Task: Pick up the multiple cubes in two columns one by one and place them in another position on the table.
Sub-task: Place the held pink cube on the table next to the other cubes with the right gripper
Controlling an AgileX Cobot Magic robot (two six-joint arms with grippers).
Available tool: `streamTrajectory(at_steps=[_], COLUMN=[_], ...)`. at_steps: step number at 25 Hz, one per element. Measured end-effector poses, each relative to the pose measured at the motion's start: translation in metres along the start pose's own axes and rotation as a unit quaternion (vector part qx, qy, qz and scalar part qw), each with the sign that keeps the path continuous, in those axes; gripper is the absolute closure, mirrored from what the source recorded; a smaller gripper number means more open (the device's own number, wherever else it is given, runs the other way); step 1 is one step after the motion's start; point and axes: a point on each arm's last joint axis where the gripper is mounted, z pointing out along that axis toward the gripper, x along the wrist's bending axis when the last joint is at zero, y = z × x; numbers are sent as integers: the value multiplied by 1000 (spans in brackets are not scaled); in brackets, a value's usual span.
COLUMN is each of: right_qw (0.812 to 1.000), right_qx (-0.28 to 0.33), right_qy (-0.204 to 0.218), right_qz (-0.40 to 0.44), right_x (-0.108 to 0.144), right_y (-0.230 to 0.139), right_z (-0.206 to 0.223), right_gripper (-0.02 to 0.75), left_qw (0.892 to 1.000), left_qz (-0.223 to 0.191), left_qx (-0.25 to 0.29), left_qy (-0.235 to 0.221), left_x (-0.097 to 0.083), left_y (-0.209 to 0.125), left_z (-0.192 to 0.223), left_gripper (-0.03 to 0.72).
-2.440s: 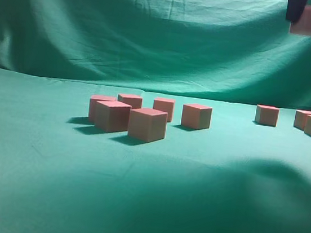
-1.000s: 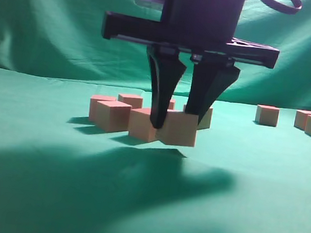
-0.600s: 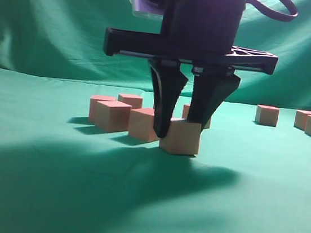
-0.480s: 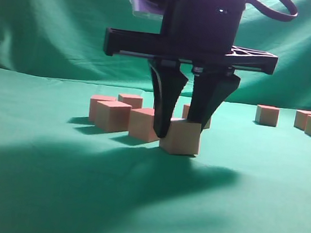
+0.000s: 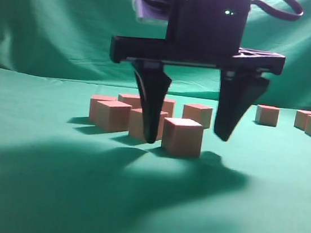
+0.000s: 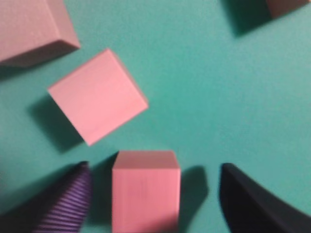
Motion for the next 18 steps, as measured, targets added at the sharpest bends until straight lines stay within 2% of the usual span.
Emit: streamTrajectory(at_steps=[3,6,8,13,14,18], right_qw=[1000,1000,999,996,996,991], right_qx=[10,15,13,-28,-28,-84], right_qy=[-10,-20,-29,-72,-72,-101], right_qz=[3,-4,-17,-38,-38,-11], right_x=[-1,-2,-4,-18,-18,-50], right_y=[3,11,18,32,32,40], right_z=[-9,-28,-47,-102,-102,-144], right_gripper=[116,133,107,107,107,107], left_qw=[1000,1000,1000,1000,1000,1000], left_qz=[0,0,0,0,0,0], left_qx=[0,0,0,0,0,0], left_qy=[0,0,0,0,0,0], left_x=[0,0,0,0,0,0], left_y=[0,0,0,0,0,0], left_z=[0,0,0,0,0,0], left_gripper=[688,688,688,688,688,688])
